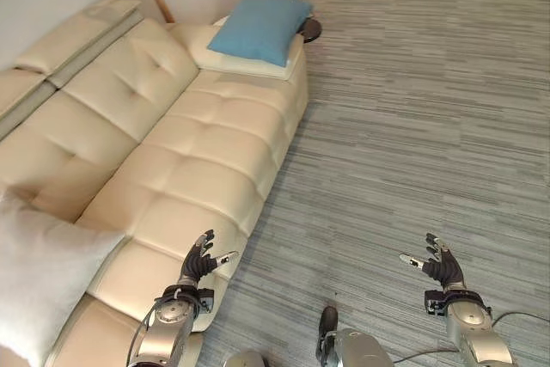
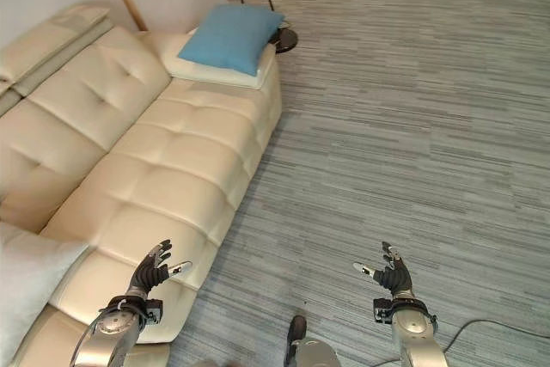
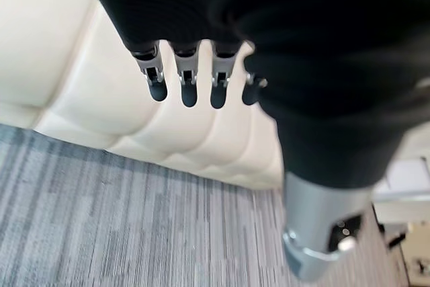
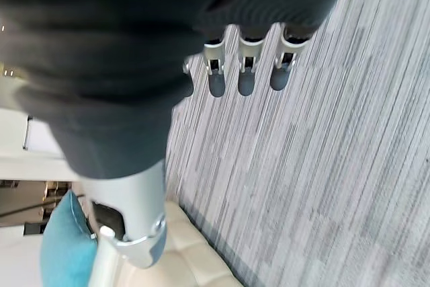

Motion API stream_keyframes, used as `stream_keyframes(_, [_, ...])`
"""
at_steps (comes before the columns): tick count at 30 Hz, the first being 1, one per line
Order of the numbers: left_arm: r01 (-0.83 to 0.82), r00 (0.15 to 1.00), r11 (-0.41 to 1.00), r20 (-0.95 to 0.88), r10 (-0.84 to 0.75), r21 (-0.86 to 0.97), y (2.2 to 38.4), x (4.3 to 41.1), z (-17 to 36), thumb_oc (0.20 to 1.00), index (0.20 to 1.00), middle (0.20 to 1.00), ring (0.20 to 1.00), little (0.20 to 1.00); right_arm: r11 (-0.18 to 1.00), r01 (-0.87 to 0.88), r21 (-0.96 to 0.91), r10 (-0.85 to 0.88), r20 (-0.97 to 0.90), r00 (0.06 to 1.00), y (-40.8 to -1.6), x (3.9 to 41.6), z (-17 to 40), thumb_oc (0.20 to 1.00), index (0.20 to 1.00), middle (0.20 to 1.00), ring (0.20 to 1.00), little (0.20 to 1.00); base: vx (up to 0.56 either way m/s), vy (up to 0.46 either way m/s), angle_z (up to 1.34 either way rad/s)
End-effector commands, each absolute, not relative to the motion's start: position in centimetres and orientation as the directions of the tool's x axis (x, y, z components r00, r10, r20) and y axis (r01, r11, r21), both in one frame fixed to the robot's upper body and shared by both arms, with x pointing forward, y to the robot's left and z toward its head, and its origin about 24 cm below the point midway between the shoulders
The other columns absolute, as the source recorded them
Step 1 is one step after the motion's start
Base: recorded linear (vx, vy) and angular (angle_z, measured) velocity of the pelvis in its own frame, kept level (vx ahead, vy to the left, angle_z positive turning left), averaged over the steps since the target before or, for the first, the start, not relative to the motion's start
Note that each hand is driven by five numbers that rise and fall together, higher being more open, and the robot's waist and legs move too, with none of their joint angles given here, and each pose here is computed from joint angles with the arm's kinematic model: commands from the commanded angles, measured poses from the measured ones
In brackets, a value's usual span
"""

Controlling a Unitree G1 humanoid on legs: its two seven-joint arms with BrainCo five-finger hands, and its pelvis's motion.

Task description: Pick up all the scattered cushions and arrange them neatly on the sofa.

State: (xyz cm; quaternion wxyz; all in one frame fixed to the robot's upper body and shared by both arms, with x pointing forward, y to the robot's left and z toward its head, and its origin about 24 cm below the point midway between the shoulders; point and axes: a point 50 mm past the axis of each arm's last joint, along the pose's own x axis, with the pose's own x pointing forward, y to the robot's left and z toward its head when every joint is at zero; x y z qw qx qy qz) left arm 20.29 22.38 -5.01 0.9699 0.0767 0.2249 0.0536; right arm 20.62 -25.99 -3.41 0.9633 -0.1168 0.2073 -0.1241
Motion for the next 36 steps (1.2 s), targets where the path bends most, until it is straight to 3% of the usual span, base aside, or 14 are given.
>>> stream_keyframes(1, [-0.107, 0.925, 0.98, -0.344, 0.159, 0.167, 22.9, 20.4, -3.5, 1.0, 1.0, 1.0, 1.0, 1.0, 0.944, 0.146, -0.296, -0.231, -0.276, 0.933, -25.4, 22.1, -1.6, 1.0, 1.0, 1.0, 1.0, 1.0, 0.28, 0.029, -0.95])
stream_keyframes(19, [-0.091, 0.926, 0.956, -0.329, 0.184, 0.278, 25.3, 20.5, -2.5, 1.0, 1.0, 1.0, 1.0, 1.0, 0.956, 0.03, -0.292, -0.128, -0.321, 0.938, -23.5, 22.4, -2.4, 1.0, 1.0, 1.0, 1.0, 1.0, 0.32, 0.12, -0.6])
stream_keyframes(36, [-0.053, 0.956, 0.972, -0.268, 0.115, 0.229, 22.8, 22.4, -1.7, 1.0, 1.0, 1.0, 1.0, 1.0, 0.96, 0.103, -0.259, -0.189, -0.333, 0.924, -24.3, 21.3, -3.0, 1.0, 1.0, 1.0, 1.0, 1.0, 0.34, -0.057, 0.05])
